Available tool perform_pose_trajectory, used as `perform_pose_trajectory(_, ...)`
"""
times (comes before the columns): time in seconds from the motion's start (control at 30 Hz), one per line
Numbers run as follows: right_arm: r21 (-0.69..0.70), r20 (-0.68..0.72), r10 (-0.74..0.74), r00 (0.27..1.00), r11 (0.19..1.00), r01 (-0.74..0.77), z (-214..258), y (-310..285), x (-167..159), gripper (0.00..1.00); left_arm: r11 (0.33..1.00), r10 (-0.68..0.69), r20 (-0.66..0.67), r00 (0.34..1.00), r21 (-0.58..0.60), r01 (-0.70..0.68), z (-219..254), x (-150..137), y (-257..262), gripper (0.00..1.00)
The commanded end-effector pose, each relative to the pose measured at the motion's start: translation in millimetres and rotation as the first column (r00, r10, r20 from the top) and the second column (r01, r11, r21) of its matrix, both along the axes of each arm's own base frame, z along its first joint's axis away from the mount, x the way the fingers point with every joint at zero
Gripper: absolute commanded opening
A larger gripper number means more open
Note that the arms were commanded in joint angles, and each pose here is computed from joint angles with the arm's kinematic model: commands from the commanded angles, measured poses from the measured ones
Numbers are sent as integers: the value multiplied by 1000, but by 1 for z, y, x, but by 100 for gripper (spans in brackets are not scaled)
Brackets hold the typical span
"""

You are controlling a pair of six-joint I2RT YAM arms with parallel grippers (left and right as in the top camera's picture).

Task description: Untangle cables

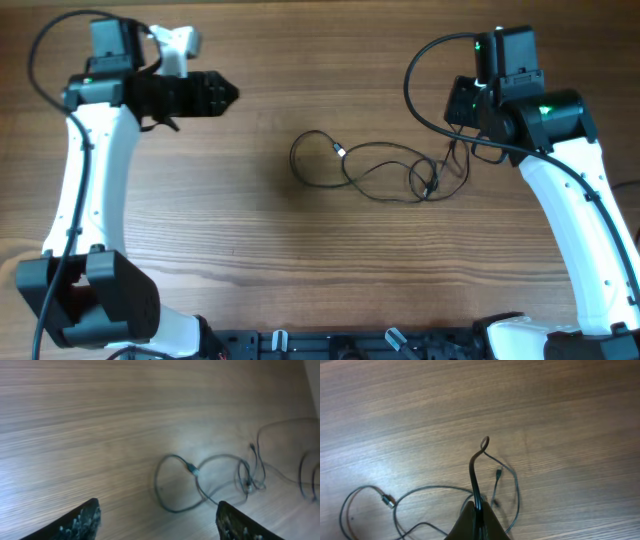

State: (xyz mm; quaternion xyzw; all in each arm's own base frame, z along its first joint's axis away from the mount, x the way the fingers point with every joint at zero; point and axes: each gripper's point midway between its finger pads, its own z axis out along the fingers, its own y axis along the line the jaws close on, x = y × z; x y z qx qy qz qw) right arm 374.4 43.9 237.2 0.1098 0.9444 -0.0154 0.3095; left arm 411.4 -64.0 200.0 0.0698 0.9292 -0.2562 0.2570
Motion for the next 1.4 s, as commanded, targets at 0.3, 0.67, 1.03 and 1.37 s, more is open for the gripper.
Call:
perform_pose_trajectory(0.3, -51, -22, 72, 997, 996, -73, -2, 0, 1, 4, 782, -623, -19, 782, 24, 623, -130, -37, -228, 92)
perform_pose_trajectory(0.67, -38, -31, 84, 996, 996, -86, -3, 3, -1, 4, 563, -820, 109, 561, -13, 826, -147, -78, -285, 83)
perform_pose_trajectory(1.03, -37, -31, 84, 996, 996, -85, -3, 3, -1, 4, 556, -825, 126, 551, 5, 831, -171, -69, -290, 4)
perform_pose_trajectory(1.37, -127, 3, -70, 998, 989, 70, 2, -32, 1, 4, 916, -399, 275, 875, 155, 370, -17, 39, -104, 4)
